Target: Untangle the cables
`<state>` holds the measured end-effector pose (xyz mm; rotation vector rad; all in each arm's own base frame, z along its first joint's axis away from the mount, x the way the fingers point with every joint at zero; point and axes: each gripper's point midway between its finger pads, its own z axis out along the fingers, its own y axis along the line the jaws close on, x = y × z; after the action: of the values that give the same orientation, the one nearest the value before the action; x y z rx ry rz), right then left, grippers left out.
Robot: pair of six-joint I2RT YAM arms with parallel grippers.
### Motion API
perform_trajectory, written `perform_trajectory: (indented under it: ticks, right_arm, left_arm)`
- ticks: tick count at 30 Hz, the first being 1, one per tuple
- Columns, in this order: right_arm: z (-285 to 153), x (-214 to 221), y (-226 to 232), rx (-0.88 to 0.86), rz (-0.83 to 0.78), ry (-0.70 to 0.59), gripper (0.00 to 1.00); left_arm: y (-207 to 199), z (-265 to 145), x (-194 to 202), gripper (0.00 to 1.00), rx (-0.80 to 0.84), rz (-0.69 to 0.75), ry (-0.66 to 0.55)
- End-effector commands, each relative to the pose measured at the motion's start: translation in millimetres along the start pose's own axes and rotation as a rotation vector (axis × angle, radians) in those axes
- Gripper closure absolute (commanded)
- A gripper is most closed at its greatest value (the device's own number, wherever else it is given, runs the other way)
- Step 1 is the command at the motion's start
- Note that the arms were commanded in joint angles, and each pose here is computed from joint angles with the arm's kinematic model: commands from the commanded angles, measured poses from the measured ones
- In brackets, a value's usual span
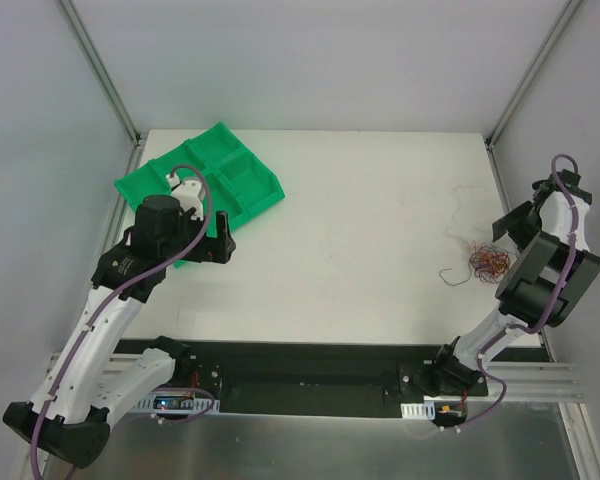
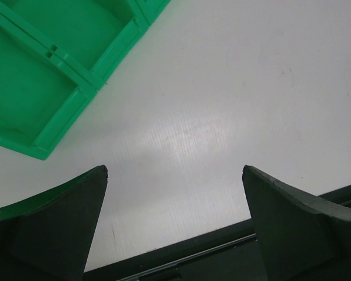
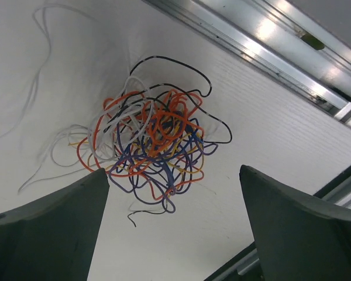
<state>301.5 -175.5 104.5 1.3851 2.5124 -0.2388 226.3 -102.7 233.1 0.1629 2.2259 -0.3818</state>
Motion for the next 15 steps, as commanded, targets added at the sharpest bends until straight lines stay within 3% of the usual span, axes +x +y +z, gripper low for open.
perform_trajectory:
  ticks: [1, 5, 7, 11, 13, 15]
  right_arm:
    - [11.9, 7.8, 27.4, -0.189, -0.021, 0.066, 0.04]
    - [32.9, 41.3, 51.2, -0.259, -0.003, 0.207, 0.16]
    - [41.2, 55.3, 70.7, -0.289, -0.048, 0.243, 0.27]
    - [38.6, 88.3, 112.5, -0.27, -0.278, 0.278, 0.56]
    - [27.9, 128.3, 141.7, -0.301, -0.432, 0.31, 0.77]
    - [14.9, 176.4, 160.7, -0.321, -0.585, 0.342, 0.84]
  left_arm:
    - [-9.7, 1.9, 2.9, 0.01, 0.054, 0.035, 0.042]
    - [-17.3, 0.9, -2.5, 0.01, 0.085, 0.015, 0.046]
    - [-22.7, 0.8, -5.2, 0.01, 0.107, -0.001, 0.052]
    - [-34.8, 2.8, -8.7, 0.01, 0.153, -0.055, 0.078]
    - [-41.8, 4.5, -7.4, 0.01, 0.18, -0.096, 0.104]
    - [-47.5, 7.3, -5.5, 0.01, 0.199, -0.139, 0.131]
